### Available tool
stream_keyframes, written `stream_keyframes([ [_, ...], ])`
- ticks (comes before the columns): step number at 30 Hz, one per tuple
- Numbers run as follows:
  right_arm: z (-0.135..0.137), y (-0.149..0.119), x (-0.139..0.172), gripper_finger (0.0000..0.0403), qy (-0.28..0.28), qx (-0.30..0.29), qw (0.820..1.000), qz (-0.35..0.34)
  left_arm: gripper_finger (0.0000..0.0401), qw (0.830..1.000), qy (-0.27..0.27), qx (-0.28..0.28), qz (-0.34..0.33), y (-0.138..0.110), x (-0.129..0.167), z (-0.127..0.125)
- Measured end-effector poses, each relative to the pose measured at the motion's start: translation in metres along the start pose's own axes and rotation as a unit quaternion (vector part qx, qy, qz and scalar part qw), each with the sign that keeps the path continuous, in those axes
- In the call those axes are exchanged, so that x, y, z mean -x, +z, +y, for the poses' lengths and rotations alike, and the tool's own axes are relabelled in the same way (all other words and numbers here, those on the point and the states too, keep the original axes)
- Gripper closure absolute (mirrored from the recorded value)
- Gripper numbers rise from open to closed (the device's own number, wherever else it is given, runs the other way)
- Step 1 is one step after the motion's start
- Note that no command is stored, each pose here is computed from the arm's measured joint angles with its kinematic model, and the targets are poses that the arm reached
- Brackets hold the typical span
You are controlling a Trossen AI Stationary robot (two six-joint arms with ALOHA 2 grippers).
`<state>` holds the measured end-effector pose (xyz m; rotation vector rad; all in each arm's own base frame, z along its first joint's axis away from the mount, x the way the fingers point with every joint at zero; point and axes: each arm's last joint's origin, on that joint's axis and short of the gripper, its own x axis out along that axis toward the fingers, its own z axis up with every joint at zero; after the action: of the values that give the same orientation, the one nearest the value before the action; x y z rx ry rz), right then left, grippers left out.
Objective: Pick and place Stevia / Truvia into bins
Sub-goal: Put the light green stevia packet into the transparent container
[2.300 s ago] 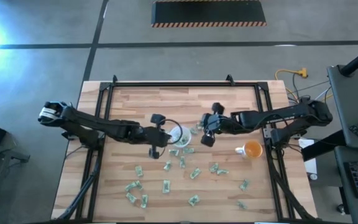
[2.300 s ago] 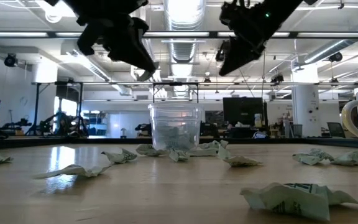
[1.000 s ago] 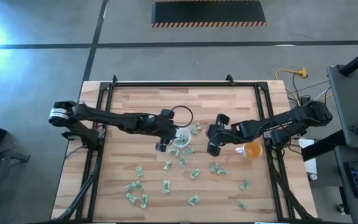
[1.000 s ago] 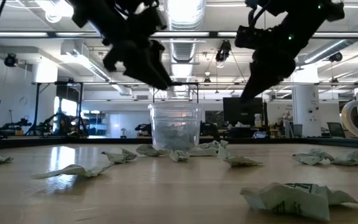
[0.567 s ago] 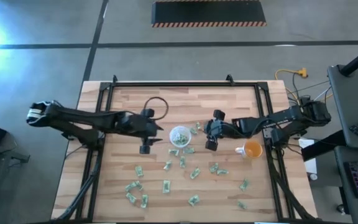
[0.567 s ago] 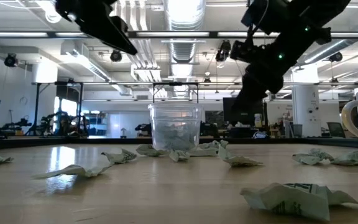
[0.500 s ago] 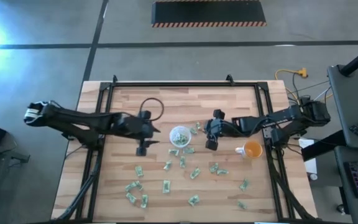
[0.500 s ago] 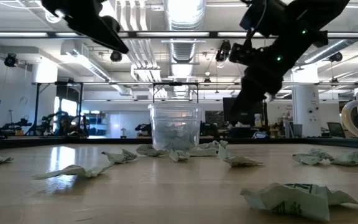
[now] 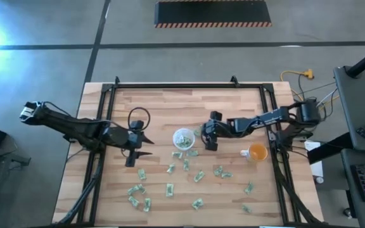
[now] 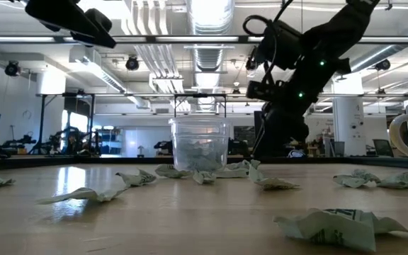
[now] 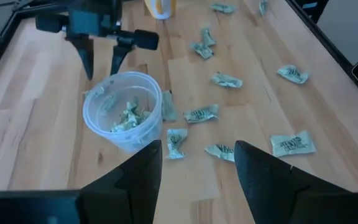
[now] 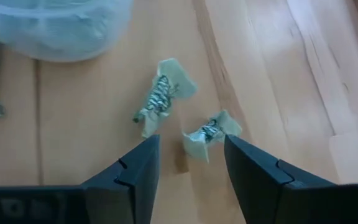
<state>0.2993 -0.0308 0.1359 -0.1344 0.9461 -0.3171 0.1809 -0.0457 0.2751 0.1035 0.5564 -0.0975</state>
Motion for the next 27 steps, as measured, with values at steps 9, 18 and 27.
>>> stream_keyframes([
  [9, -0.011, -0.006, -0.019, 0.0240, -0.014, -0.017, 0.999, 0.032, 0.0216, 1.000, 0.001, 0.000, 0.000, 0.000, 0.000, 0.000],
  [18, -0.014, -0.007, -0.020, 0.0283, -0.014, -0.019, 0.999, 0.034, 0.0216, 1.000, 0.001, -0.001, 0.003, -0.001, -0.001, 0.000],
  [27, -0.012, -0.007, -0.020, 0.0375, 0.013, -0.002, 0.999, 0.032, 0.0216, 1.000, 0.001, -0.001, 0.004, -0.001, -0.001, 0.000],
])
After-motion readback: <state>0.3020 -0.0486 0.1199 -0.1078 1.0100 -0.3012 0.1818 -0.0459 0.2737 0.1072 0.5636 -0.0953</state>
